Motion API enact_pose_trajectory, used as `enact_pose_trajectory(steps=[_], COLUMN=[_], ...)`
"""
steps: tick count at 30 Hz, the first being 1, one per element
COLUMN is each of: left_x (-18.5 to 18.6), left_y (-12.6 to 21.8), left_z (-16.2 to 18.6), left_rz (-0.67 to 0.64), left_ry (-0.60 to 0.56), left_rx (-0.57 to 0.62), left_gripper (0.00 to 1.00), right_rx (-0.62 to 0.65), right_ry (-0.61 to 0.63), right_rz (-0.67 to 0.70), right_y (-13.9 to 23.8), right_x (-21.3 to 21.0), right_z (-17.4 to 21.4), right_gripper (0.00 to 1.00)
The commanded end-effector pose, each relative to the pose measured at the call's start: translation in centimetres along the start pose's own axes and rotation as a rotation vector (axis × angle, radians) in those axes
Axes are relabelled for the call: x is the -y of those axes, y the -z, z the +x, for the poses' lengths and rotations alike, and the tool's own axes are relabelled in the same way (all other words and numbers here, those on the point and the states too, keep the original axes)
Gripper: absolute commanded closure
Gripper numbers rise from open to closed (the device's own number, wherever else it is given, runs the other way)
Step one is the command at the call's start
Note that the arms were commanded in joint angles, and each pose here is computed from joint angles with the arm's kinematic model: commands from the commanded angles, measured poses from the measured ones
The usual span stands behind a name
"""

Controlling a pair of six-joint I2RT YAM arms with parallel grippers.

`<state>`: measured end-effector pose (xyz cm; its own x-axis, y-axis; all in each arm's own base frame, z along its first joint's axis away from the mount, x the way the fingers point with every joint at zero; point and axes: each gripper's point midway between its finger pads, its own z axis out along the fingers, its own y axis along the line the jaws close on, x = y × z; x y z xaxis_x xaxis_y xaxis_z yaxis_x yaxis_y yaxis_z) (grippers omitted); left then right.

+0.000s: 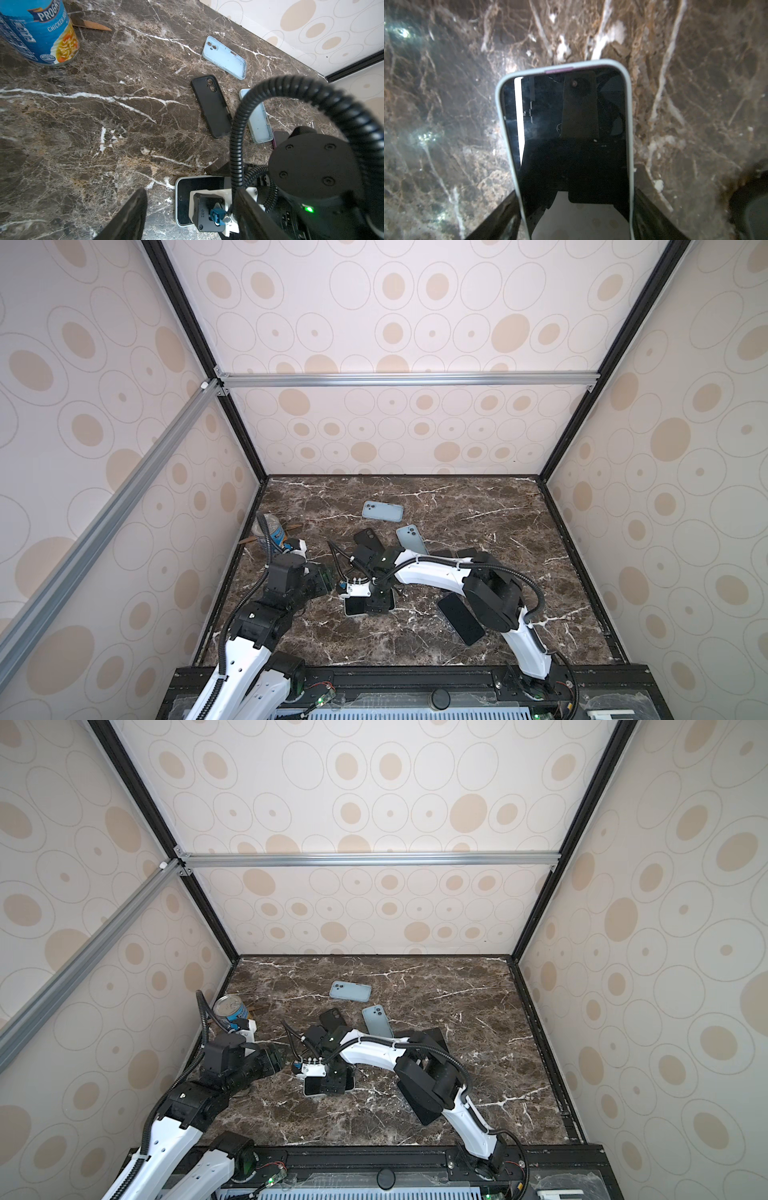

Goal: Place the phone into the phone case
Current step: 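Lift the cased phone with the right gripper while the left arm draws back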

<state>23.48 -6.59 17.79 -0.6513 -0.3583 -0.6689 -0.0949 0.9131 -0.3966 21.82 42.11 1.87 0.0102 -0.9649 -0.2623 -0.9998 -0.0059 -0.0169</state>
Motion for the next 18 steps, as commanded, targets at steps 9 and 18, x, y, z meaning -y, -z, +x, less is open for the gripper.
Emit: enact_pose_trajectory(steps=[9, 18], left_x=[-0.2, -0.2], left_y=[-0.1, 0.0], left_z=[-0.3, -0.4], left_rz=[-0.016, -0.009], left_ry=[0.014, 0.017], left_rx=[0.010, 0.014], left_gripper=[0.33, 0.33], right_rx=[-0.112, -0.006], right_ry=[-0.112, -0.204], right_rz=[0.048, 0.089], right_y=[-1.0, 1.6], right_x=[-0.8, -0.7], right_z=[3.4, 2.3], right_gripper=[0.37, 0.43])
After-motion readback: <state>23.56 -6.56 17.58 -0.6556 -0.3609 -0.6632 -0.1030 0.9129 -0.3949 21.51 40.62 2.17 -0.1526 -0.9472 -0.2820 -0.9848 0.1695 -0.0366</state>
